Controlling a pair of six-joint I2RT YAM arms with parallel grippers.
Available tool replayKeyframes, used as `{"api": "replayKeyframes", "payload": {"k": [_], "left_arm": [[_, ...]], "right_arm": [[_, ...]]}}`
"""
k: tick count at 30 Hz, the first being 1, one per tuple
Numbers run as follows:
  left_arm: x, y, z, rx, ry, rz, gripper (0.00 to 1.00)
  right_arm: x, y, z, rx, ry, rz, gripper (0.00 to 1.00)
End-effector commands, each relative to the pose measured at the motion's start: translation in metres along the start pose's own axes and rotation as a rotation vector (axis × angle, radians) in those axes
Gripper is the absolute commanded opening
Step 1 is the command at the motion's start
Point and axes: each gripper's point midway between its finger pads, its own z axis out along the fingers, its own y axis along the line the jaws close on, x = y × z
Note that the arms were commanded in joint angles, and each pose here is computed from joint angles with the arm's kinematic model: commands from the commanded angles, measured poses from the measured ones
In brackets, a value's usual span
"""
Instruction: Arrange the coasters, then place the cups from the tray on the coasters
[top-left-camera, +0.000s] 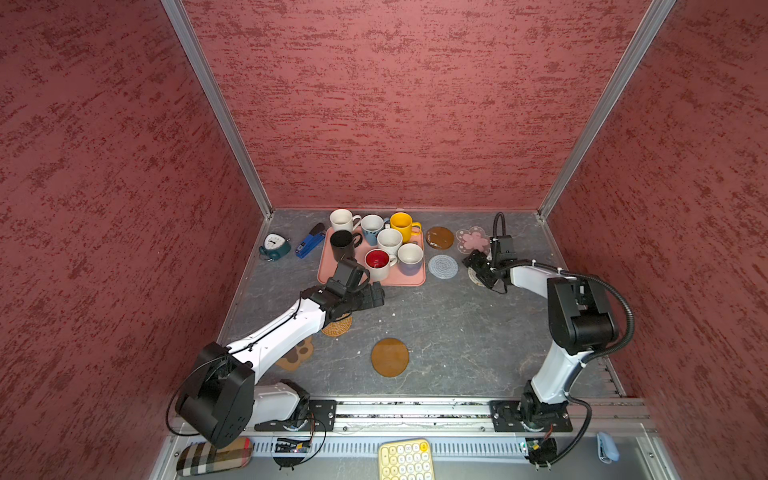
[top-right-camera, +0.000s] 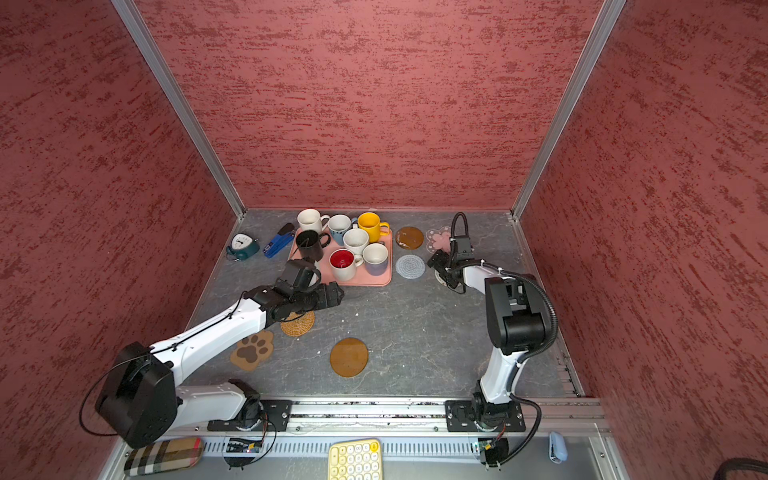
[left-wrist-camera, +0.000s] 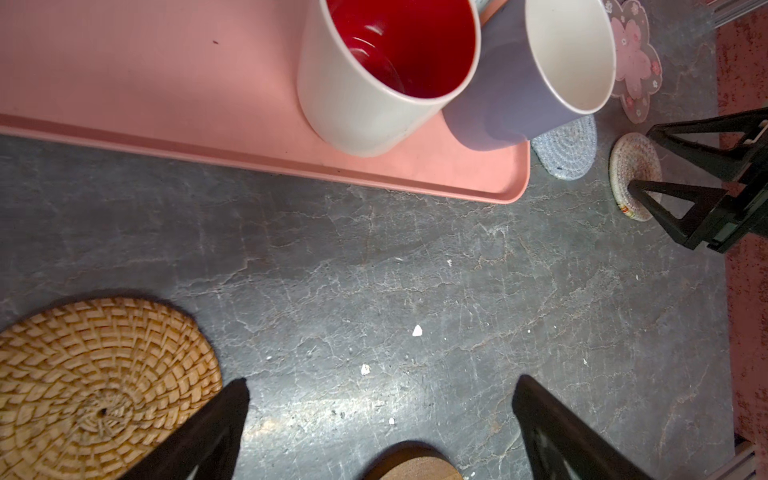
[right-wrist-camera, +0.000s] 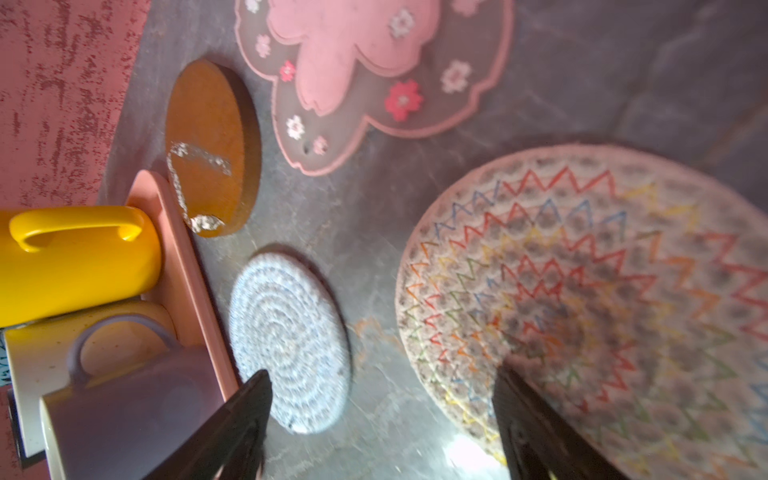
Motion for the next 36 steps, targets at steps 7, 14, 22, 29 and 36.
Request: {"api": "replayKeyframes", "payload": {"k": [7, 14, 22, 29, 36], "left_arm": [[-0.01, 0.015, -0.011, -0.02, -0.025, -0.012, 0.99], [-0.009, 0.021, -0.013, -0.024, -0.024, -0.025, 1.0], [-0.009, 0.019, -0.018, -0.007, -0.031, -0.029, 0.99], [-0.002, 0.022, -0.026, 0.002, -0.039, -0.037, 1.0], [0.008, 0.028, -0.034, 0.0, -0.039, -0.048, 1.0]], "right_arm": [[0.025, -0.023, 0.04, 0.111, 0.131, 0.048, 0.84], [0.019, -0.016, 0.048, 0.108, 0.13, 0.052, 0.84], [0.024, -0.021, 0.037, 0.121, 0.123, 0.047, 0.84], [0.029, -0.027, 0.027, 0.13, 0.116, 0.043, 0.84], [0.021, -0.021, 0.021, 0.139, 0.096, 0.02, 0.85]]}}
